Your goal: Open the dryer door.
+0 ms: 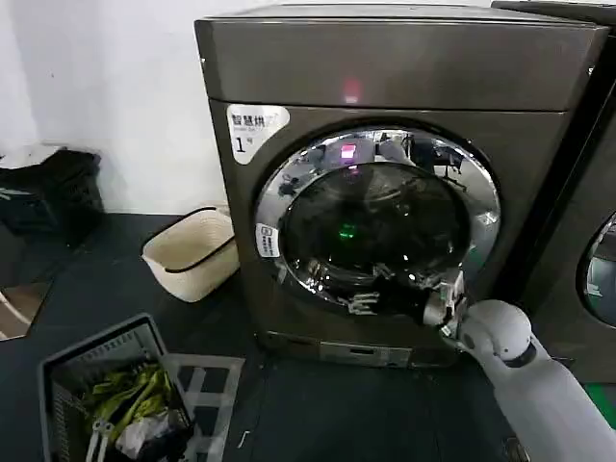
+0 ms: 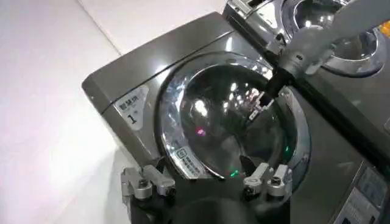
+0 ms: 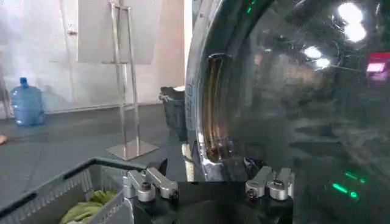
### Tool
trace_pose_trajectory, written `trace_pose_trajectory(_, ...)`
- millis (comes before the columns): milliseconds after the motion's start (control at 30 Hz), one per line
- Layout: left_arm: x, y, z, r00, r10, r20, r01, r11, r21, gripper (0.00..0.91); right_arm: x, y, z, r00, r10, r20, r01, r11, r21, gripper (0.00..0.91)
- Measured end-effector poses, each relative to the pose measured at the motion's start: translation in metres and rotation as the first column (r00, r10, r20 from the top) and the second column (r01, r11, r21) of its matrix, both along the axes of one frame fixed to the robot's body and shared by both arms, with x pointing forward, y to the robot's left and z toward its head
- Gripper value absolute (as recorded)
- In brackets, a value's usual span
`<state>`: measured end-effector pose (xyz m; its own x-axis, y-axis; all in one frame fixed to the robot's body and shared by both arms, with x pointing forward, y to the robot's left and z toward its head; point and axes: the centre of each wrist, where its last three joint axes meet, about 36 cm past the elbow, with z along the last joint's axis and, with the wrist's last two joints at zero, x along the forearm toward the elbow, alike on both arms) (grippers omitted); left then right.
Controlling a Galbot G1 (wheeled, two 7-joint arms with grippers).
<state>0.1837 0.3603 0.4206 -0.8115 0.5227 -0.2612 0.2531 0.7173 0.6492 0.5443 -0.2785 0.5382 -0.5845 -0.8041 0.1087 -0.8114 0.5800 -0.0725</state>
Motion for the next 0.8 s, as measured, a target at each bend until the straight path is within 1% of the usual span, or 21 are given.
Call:
trace_pose_trajectory(133,0.0,-0.001,0.001,1.0,-0.001,0.002,0.001,1.0,0.0,0.907,0.01,0.009,-0.001,1.0,0.002,0.0,-0.002,1.0,0.005,0.907)
trace_pose_trajectory(267,-0.001,-0.001,0.001,1.0,0.0,0.001,0.0,1.0,0.001,0.907,0.017,0.019,-0.002,1.0,0.007,-0.005,-0.007,1.0,-0.004,0.907)
trace_pose_trajectory(467,-0.002,-0.001,0.001,1.0,0.004,-0.001,-0.004,1.0,0.001,0.907,0.024,0.032,-0.001,1.0,0.015,-0.021,-0.015,1.0,-0.011,0.907)
trace_pose_trajectory(800,-0.003,-0.002,0.002,1.0,0.005,-0.001,-0.005,1.0,0.0,0.907,0.03,0.056,0.0,1.0,0.008,-0.025,-0.009,1.0,-0.015,0.907)
